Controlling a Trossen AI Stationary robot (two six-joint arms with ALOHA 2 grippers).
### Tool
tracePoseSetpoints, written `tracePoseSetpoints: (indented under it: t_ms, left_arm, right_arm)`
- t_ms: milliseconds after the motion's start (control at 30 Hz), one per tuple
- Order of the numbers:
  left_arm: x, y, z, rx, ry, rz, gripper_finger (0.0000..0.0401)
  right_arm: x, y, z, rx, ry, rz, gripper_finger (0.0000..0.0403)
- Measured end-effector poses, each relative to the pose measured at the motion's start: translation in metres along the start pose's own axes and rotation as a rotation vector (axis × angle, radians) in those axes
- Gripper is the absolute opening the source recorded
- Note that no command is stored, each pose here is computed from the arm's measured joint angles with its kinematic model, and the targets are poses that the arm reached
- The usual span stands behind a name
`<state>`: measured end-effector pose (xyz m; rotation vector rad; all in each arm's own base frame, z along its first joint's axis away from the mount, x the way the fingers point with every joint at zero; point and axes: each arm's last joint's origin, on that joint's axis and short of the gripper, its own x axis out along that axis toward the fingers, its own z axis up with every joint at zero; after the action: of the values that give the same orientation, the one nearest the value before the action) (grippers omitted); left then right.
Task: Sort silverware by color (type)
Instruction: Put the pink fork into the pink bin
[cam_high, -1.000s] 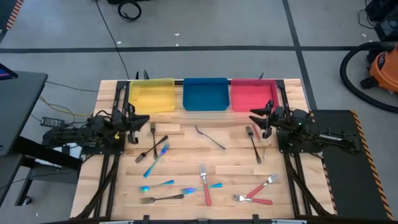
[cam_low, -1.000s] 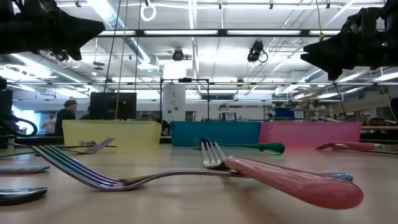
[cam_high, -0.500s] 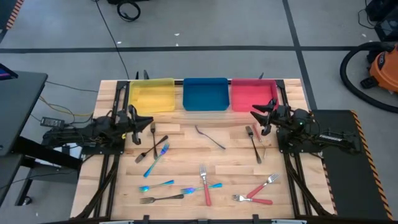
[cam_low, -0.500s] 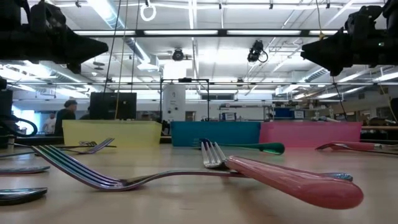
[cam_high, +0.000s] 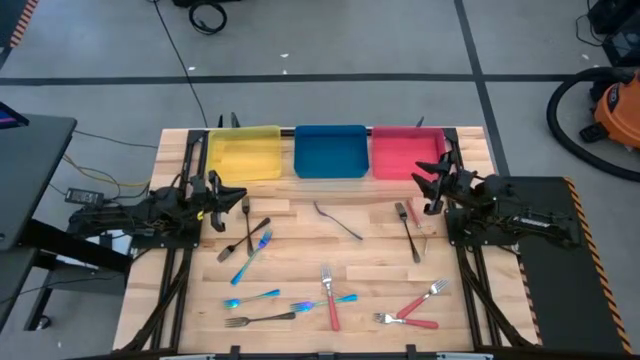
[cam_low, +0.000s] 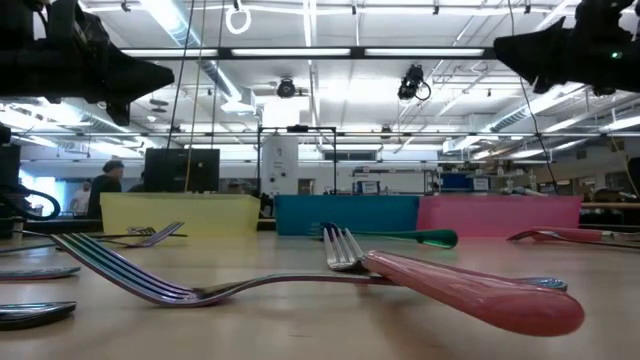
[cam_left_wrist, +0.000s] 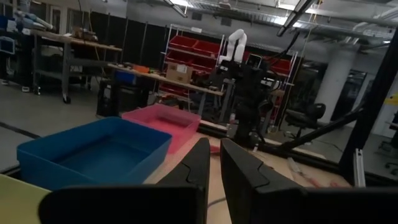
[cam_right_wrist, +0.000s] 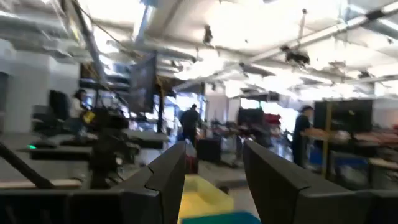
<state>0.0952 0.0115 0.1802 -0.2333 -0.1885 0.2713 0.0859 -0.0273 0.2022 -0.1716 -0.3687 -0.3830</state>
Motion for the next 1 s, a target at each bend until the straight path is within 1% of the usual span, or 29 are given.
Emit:
tracePoseSetpoints:
  t_ms: [200,267,400,500,567,667,767,867,1000]
  left_arm:
    - [0.000,0.000,0.001,-0.003,-0.007,-0.002,0.0038]
    - [0.000,0.000,0.001,0.000,-0.011,-0.001,0.0038]
    - [0.000,-0.001,0.004,0.041,-0.044,-0.007,0.0038]
    - [0.000,-0.001,0.005,0.004,-0.054,-0.010,0.0038]
    - [0.000,-0.001,0.005,-0.027,-0.051,-0.010,0.0038]
    - [0.000,-0.001,0.005,-0.058,-0.052,-0.011,0.0038]
    - [0.000,-0.001,0.005,-0.074,-0.052,-0.012,0.0038]
    - [0.000,-0.001,0.005,-0.064,-0.052,-0.011,0.0038]
    - [0.000,-0.001,0.005,-0.036,-0.053,-0.011,0.0038]
  right_arm:
    - [-0.001,-0.008,-0.003,-0.060,0.053,-0.235,0.0168]
    - [-0.001,-0.010,-0.002,-0.065,0.055,-0.286,0.0168]
    - [0.000,-0.013,-0.001,-0.082,0.107,-0.341,0.0168]
    - [0.004,-0.015,0.002,-0.103,0.187,-0.359,0.0168]
    - [0.006,-0.016,0.005,-0.100,0.266,-0.365,0.0168]
    - [0.010,-0.017,0.008,-0.029,0.376,-0.387,0.0168]
    - [0.016,-0.017,0.009,0.035,0.413,-0.413,0.0168]
    - [0.023,-0.017,0.010,0.175,0.423,-0.432,0.0168]
    - [0.034,-0.015,0.017,0.318,0.481,-0.368,0.0168]
